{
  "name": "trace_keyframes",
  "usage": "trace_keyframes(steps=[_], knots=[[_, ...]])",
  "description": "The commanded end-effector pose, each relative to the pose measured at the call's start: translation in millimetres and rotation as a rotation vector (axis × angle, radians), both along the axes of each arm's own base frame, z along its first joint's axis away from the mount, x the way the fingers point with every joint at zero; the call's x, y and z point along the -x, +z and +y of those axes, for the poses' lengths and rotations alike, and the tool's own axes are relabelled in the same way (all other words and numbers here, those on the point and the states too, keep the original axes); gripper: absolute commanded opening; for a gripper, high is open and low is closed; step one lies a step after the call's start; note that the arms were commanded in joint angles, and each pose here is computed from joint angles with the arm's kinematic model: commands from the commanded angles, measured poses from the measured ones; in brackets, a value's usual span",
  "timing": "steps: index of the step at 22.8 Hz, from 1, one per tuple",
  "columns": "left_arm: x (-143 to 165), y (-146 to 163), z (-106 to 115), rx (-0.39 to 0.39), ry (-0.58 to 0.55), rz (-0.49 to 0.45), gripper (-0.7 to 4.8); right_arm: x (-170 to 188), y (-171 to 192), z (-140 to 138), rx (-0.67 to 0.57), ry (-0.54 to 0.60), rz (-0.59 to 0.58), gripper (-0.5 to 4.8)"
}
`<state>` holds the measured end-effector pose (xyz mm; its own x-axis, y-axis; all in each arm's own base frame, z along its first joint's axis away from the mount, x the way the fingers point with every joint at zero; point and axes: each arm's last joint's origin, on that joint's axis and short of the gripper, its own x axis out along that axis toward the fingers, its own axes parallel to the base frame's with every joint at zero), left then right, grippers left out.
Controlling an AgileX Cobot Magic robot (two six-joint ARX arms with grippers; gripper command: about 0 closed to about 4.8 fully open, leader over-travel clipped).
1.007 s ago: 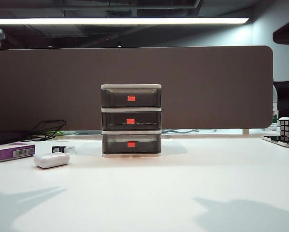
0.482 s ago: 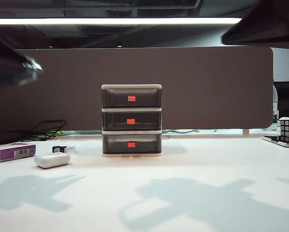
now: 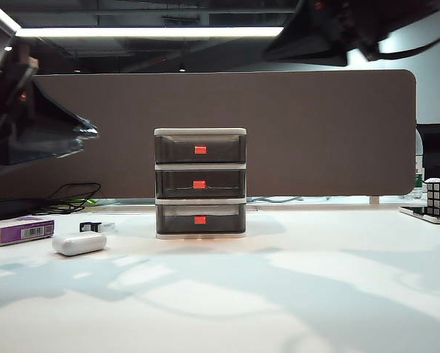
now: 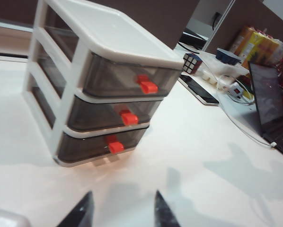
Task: Open the second layer of the drawer on the table, pick up the earphone case on the table and put it in, and finally close the drawer.
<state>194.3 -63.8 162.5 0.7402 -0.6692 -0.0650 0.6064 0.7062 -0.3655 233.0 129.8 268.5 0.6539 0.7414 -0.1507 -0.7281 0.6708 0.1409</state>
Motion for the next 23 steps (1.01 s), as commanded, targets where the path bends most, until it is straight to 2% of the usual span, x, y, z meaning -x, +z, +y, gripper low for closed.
trace_keyframes(steps=[1, 5, 7, 10, 11, 13, 15, 18, 20, 23], knots=[[-16.4, 4.2, -10.9, 0.007, -0.063, 0.000, 1.61, -26.1, 12.4, 13.6, -0.008, 0.017, -0.028, -0.05], [-30.8, -0.2, -16.9, 0.089, -0.048, 0.099, 1.61, -52.3, 18.1, 27.7, -0.012, 0.045, -0.026, -0.05], [-35.5, -2.7, -17.4, 0.164, -0.013, 0.123, 1.61, -64.9, 20.6, 34.4, -0.014, 0.057, -0.026, -0.05], [-39.9, -5.8, -19.2, 0.256, 0.010, 0.113, 1.60, -81.0, 23.7, 42.6, -0.015, 0.058, -0.029, -0.05], [-41.0, -8.4, -21.6, 0.265, 0.010, 0.084, 1.60, -89.2, 24.8, 46.7, -0.015, 0.058, -0.031, -0.05], [-40.3, -12.6, -28.4, 0.214, 0.002, 0.033, 1.51, -97.6, 25.7, 51.0, -0.010, 0.059, -0.038, -0.05], [-31.3, -20.7, -53.0, 0.055, -0.007, -0.051, 1.52, -110.7, 23.8, 57.6, 0.026, 0.067, -0.061, -0.05], [-18.2, -25.6, -78.5, -0.066, 0.049, -0.115, 1.52, -118.5, 19.5, 61.6, 0.043, 0.070, -0.070, -0.05], [-5.1, -30.0, -100.8, -0.159, 0.132, -0.161, 1.52, -124.7, 10.9, 64.3, 0.071, 0.068, -0.073, -0.05], [-2.3, -35.2, -118.9, -0.189, 0.158, -0.164, 1.52, -130.4, -2.2, 67.1, 0.119, 0.074, -0.090, -0.05]])
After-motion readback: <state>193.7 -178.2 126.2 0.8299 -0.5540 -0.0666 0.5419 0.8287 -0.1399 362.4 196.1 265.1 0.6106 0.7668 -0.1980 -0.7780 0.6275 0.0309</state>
